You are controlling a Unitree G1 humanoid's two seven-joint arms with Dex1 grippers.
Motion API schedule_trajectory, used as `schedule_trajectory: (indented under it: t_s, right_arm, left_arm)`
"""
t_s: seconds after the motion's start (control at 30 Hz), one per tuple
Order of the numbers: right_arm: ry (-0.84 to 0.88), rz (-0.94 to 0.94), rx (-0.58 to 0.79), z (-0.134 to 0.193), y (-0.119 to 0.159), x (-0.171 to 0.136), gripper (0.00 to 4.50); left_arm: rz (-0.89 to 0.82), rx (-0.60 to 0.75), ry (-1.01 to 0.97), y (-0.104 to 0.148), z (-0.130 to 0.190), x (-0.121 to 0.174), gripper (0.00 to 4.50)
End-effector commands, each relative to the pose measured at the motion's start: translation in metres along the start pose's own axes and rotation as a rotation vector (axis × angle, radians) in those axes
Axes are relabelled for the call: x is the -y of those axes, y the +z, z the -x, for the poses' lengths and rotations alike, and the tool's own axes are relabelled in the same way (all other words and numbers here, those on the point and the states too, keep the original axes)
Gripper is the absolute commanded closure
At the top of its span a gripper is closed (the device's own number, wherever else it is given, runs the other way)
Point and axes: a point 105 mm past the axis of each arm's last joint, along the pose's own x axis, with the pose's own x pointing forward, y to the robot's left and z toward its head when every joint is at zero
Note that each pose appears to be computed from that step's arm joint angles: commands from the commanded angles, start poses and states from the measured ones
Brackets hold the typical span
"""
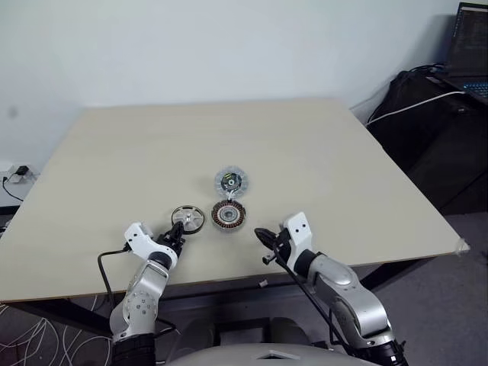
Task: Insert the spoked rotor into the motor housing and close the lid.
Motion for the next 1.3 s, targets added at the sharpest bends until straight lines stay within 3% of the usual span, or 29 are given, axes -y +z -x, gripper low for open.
schedule_trajectory:
  t_s: [0.03, 0.07, 0.5, 0.83, 1.3]
  right_arm:
    - [0.012, 0.020, 0.048, -0.001, 0.014, -0.006, 4.50]
    - [0.010, 0.019, 0.048, -0.001, 0.014, -0.006, 4.50]
    - [0.001, 0.021, 0.033, -0.001, 0.012, -0.005, 4.50]
    - [0.001, 0.022, 0.027, -0.001, 0.011, -0.005, 4.50]
    - [-0.017, 0.020, 0.034, 0.000, 0.011, -0.004, 4.50]
  left_arm:
    - [0.082, -0.001, -0.059, -0.005, -0.005, 0.019, 3.86]
    - [0.082, -0.003, -0.061, -0.005, -0.005, 0.019, 4.14]
    - [0.154, 0.067, -0.179, 0.009, 0.010, 0.049, 4.13]
    - [0.203, -0.097, -0.286, -0.017, -0.001, 0.104, 4.13]
    - [0.270, -0.236, -0.260, -0.046, -0.008, 0.111, 4.13]
